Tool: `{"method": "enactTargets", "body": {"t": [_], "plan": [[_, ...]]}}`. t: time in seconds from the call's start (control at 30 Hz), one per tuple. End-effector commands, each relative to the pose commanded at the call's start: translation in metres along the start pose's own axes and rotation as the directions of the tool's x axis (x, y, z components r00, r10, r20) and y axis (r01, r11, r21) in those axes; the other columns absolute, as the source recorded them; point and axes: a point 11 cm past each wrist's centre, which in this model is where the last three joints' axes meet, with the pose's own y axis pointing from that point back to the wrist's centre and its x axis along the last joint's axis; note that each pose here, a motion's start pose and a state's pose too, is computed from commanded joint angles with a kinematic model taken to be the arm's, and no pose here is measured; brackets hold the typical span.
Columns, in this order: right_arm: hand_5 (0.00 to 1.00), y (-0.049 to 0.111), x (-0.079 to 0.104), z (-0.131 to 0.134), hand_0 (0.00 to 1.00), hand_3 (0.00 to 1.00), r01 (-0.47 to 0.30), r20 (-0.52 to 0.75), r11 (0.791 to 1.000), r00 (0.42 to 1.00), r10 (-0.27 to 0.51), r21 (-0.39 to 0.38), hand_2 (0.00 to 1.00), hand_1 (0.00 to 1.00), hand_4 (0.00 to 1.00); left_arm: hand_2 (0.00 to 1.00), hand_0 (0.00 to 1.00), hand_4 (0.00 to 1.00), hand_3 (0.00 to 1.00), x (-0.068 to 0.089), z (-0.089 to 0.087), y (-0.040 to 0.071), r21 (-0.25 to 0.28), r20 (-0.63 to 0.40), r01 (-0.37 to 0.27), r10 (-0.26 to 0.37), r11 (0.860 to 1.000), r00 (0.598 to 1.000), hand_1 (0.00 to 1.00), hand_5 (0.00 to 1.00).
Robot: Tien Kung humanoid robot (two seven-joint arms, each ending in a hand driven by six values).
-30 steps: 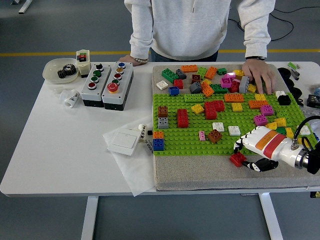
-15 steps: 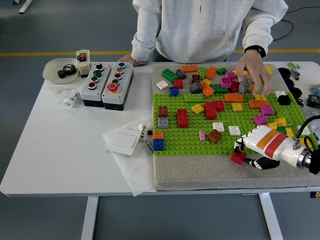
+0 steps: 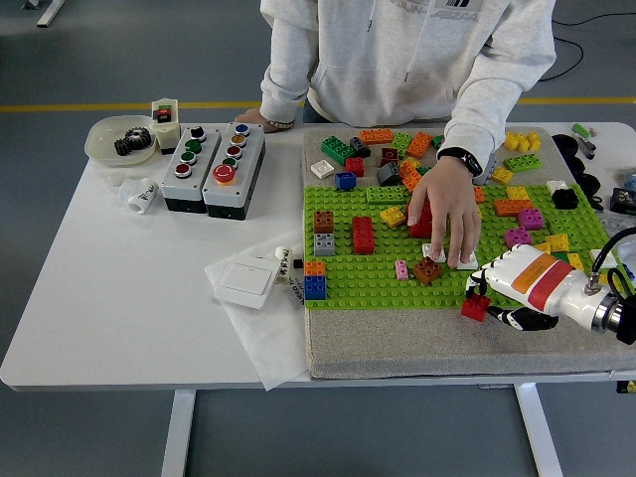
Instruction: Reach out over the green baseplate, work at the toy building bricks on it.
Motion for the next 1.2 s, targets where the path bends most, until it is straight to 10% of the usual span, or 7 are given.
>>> {"method": "enactTargets", "body": {"t": [0.8, 1.2], "plan": [[0.039, -0.018, 0.000, 0.005, 0.340, 0.523, -0.018, -0.021, 1.000, 1.000, 0.018, -0.002, 0.508, 0.438, 0.592, 0.880, 0.800, 0.777, 0.769, -0.001, 0.004, 0.000, -0.006, 0.003, 0.003, -0.003, 1.000, 1.000, 0.830, 0.697], [0.088, -0.019, -0.003, 0.009, 0.352, 0.702, -0.003, -0.040, 1.000, 0.999, 0.003, -0.020, 0.579, 0.471, 0.652, 0.880, 0.799, 0.779, 0.769, -0.001, 0.005, 0.000, -0.008, 0.000, 0.003, -0.003, 1.000, 1.000, 0.830, 0.701]]}}
